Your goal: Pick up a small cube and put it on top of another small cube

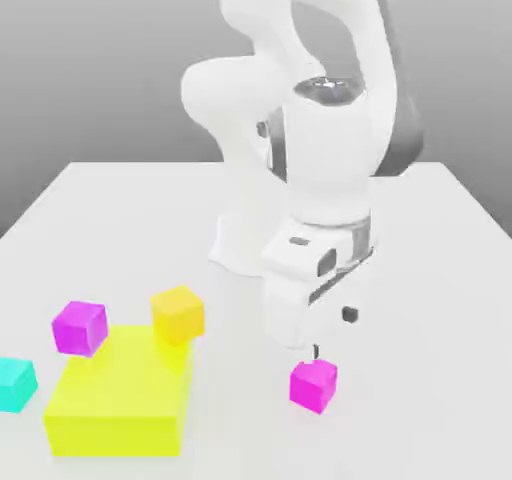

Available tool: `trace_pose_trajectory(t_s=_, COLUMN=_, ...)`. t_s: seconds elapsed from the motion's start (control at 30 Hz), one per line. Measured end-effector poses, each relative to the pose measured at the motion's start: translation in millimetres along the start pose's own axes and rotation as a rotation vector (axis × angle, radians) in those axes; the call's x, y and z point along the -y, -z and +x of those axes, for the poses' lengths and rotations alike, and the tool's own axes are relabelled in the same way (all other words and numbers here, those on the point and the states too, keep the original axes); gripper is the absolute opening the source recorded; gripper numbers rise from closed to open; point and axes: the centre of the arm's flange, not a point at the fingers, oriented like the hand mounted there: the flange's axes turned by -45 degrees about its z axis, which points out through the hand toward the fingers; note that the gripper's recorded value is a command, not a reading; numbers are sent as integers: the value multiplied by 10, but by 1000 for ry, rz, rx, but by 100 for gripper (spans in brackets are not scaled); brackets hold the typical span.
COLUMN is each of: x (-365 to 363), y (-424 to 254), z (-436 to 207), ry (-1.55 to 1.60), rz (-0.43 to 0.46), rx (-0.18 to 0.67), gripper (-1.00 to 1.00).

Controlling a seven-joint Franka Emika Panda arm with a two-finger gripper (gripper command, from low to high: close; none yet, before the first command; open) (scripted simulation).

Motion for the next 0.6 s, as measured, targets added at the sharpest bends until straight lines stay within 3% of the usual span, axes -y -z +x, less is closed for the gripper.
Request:
trace_pose_trajectory(t_s=0.3, x=20, y=-608, z=-46, ry=18, rz=0, rx=15, gripper=0)
trace_pose_trajectory(t_s=0.33, x=31, y=-673, z=-52, ry=17, rz=3, rx=15, gripper=-100)
trace_pose_trajectory(t_s=0.6, x=27, y=-642, z=-49, ry=18, rz=3, rx=15, gripper=-100)
